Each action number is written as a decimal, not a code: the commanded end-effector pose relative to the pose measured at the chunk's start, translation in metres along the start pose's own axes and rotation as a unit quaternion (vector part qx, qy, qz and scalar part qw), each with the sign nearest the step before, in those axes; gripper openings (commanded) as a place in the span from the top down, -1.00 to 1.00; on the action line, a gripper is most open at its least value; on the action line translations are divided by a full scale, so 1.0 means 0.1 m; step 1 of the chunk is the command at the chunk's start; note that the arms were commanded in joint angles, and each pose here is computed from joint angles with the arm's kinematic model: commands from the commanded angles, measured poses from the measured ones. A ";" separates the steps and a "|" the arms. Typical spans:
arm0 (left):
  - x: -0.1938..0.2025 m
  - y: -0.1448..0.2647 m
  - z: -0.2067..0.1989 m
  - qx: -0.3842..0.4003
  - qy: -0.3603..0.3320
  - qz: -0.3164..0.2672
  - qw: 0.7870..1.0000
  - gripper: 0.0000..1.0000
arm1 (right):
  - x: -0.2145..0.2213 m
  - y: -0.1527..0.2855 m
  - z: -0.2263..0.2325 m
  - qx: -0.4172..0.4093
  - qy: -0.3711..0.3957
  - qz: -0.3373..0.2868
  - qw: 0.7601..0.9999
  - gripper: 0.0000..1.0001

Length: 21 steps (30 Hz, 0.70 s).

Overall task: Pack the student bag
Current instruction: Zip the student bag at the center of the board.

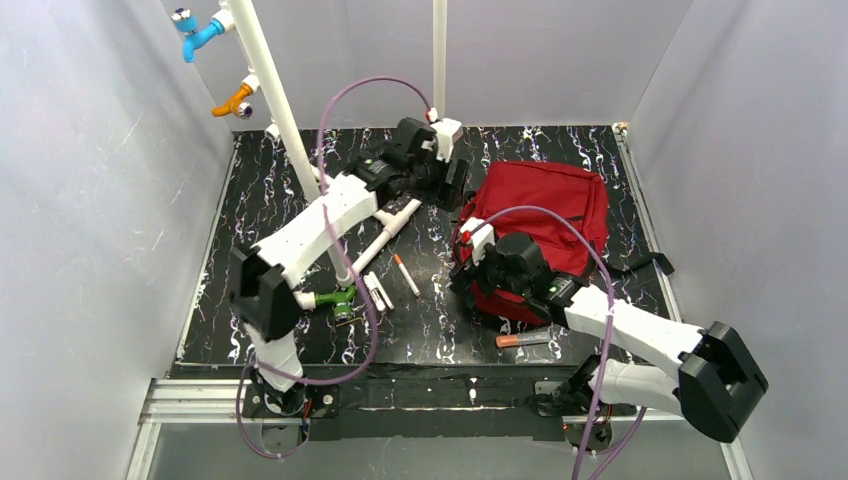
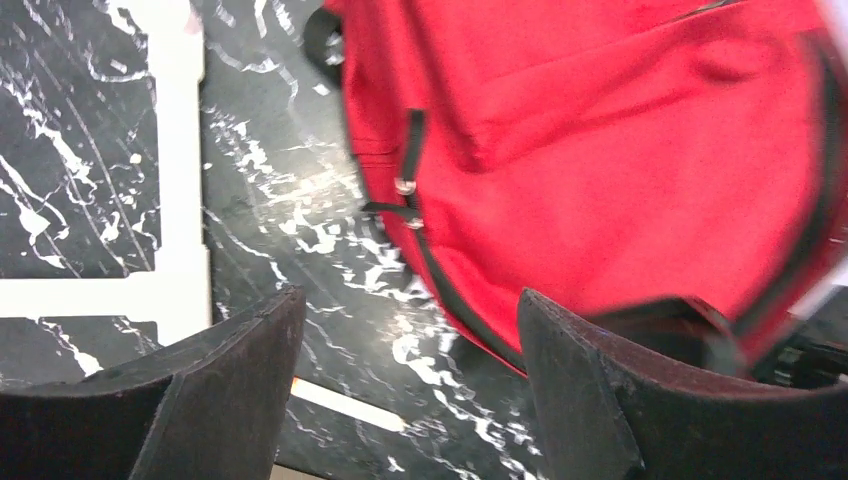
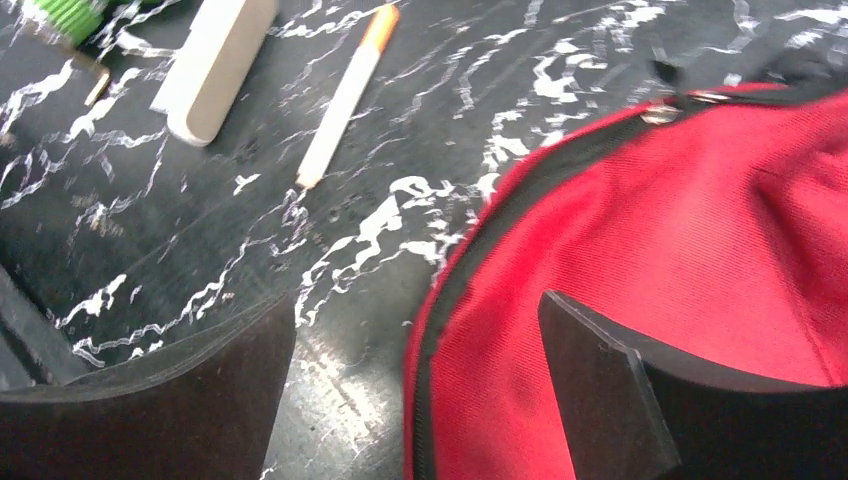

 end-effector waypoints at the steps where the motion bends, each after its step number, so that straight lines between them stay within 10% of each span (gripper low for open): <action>1: 0.13 0.54 -0.20 0.081 0.034 -0.002 0.996 -0.53 | -0.34 0.31 -0.23 0.139 -0.068 -0.023 0.988 -0.97; 8: 0.57 0.47 -0.26 0.128 0.067 0.041 0.989 -0.48 | -0.48 1.06 -0.52 0.359 -0.184 -0.020 0.915 -0.97; 15: 1.02 0.17 -0.43 0.139 0.113 0.079 0.981 -0.39 | -0.25 1.06 -1.37 0.318 -0.367 0.064 0.872 -0.97; 21: 1.32 -0.12 -0.51 0.133 0.176 0.086 0.972 -0.41 | 0.15 1.12 -1.92 0.312 -0.518 0.112 0.788 -0.97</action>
Point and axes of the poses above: each gripper's point midway between its finger pads, its own y axis back along the fingers, its own z axis along the line the jaws close on, x = y × z, the point moved 10 cm from there along y, back along the fingers, and after that the axes turned 11 degrees about y, right-handed, at the moved point
